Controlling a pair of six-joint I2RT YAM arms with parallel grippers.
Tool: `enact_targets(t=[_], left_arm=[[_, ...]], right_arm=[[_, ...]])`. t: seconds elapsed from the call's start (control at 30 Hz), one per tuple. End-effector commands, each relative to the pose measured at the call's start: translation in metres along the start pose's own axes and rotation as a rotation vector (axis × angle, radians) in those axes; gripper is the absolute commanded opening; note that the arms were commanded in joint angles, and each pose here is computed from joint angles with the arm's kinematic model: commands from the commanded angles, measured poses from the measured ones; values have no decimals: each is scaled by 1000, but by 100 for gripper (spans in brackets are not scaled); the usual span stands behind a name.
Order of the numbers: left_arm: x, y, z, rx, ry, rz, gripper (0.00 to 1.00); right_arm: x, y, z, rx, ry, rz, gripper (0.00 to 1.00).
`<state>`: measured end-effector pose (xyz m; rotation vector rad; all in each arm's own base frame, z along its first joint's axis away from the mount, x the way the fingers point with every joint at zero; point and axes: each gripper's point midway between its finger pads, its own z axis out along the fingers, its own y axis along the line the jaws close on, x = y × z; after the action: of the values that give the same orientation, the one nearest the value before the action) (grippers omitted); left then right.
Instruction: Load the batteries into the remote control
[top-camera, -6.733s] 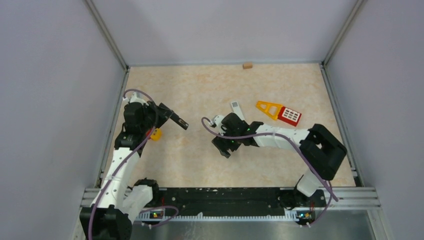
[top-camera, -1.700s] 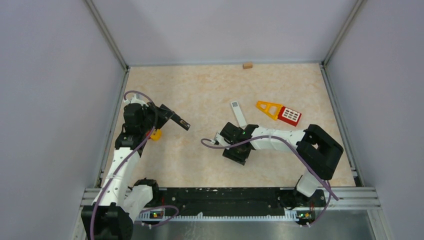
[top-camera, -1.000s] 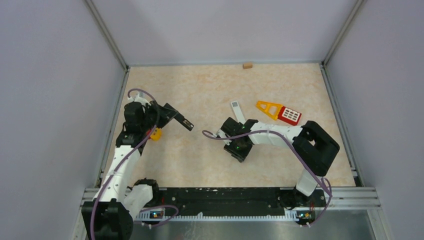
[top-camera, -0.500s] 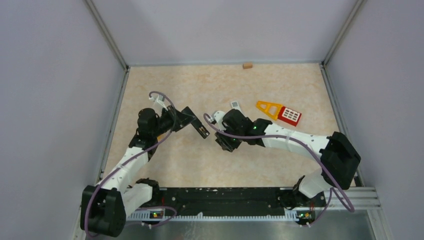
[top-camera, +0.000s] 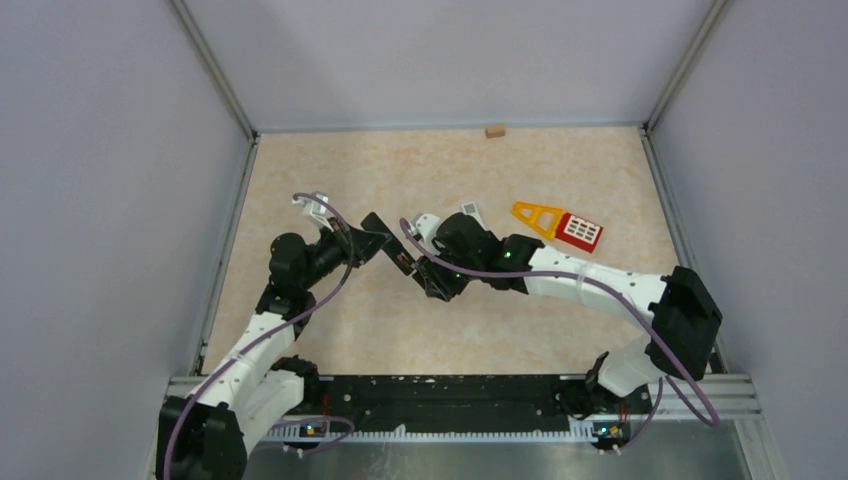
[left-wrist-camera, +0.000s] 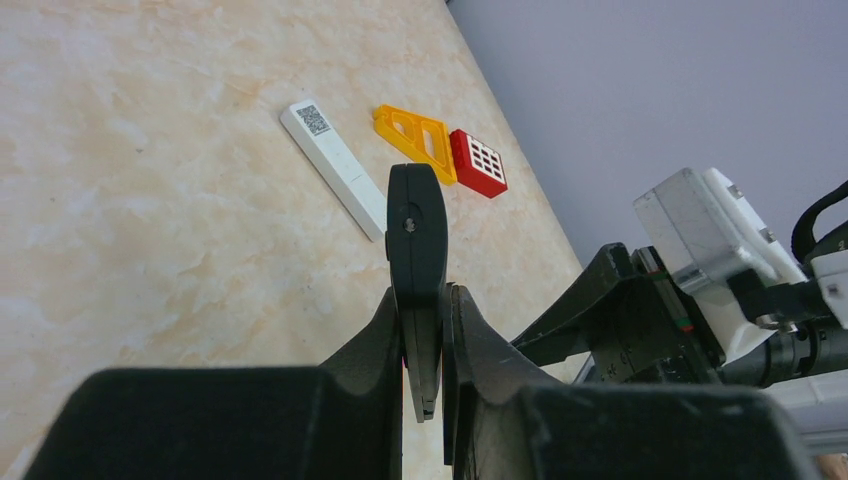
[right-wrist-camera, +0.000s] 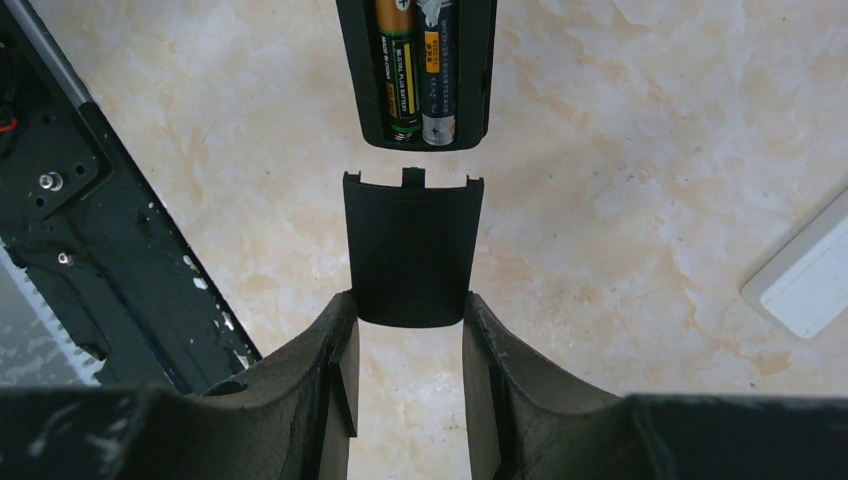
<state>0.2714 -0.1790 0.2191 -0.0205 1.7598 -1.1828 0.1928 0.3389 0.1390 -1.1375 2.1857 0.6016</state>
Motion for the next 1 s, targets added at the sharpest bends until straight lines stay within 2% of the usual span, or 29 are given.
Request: enact_targets(t=[0.0, 0.43, 0.97], left_arm=[[-12, -15, 0, 65, -46, 88, 0], [-9, -21, 0, 102, -16, 92, 0], [-7, -21, 6, 107, 22, 50, 0]], right_arm=[[-47, 9, -17, -3, -119, -4, 25], [-65, 9, -8, -2, -121, -29, 25], [-66, 7, 3, 8, -105, -54, 25]])
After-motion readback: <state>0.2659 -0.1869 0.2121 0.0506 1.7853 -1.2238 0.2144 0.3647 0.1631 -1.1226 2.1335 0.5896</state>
